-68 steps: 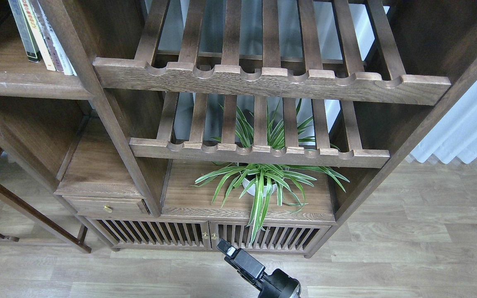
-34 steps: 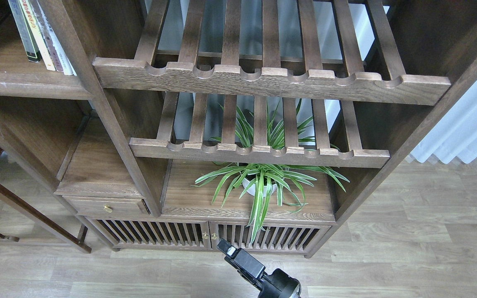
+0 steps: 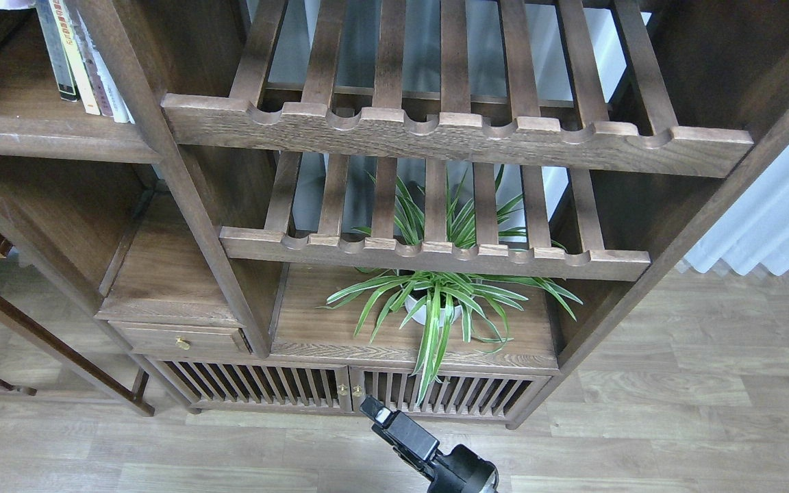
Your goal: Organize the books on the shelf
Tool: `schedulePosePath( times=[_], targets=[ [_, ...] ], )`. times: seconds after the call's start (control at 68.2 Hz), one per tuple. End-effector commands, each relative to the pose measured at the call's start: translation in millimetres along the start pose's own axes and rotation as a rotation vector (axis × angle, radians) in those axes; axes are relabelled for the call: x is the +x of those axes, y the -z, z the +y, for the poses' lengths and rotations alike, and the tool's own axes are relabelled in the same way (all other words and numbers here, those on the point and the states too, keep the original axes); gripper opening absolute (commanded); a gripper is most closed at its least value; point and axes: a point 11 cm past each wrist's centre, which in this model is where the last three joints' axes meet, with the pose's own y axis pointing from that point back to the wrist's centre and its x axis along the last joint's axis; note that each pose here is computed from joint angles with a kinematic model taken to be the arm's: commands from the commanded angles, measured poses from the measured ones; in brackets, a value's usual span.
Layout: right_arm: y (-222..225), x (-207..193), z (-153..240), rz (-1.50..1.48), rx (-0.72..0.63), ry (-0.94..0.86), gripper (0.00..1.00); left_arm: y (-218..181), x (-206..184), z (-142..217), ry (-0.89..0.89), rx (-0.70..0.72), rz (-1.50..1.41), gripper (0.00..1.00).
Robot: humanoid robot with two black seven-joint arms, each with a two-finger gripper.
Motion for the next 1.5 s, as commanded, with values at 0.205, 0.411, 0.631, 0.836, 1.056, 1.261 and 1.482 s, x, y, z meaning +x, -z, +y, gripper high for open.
schedulePosePath(
  times=[0.205, 0.411, 0.631, 0.836, 1.056, 1.261, 1.482],
  targets=[
    [-1.2, 0.5, 0.2, -0.001, -0.004, -0.002, 1.0, 7.7, 23.1, 25.8, -0.032, -0.038, 0.117, 0.63],
    [-1.0, 0.0, 0.0, -0.001, -0.002, 0.0, 1.0, 6.8, 32.1, 43.1, -0.038, -0.078, 0.178, 0.64],
    [0.2, -0.7, -0.5, -0.002, 0.001, 0.003, 1.0, 1.7, 34.9, 65.9, -0.028, -0.139, 0.211, 0.64],
    [0.3, -1.7, -0.9, -0.001, 0.001, 0.006, 1.0, 0.9, 38.5, 95.5, -0.033, -0.181, 0.212, 0.64],
    [8.7, -5.6, -1.9, 0.0, 0.031, 0.018, 1.0, 28.2, 14.2, 121.5, 0.034, -0.152, 0.25, 0.66],
    [20.5, -8.7, -2.3, 0.008, 0.064, 0.028, 1.0, 53.3, 5.2, 143.7, 0.038, -0.112, 0.273, 0.66],
    [32.4, -14.1, -3.6, 0.018, 0.094, 0.044, 1.0, 87.4, 4.8, 170.3, -0.001, -0.075, 0.329, 0.68]
  ],
)
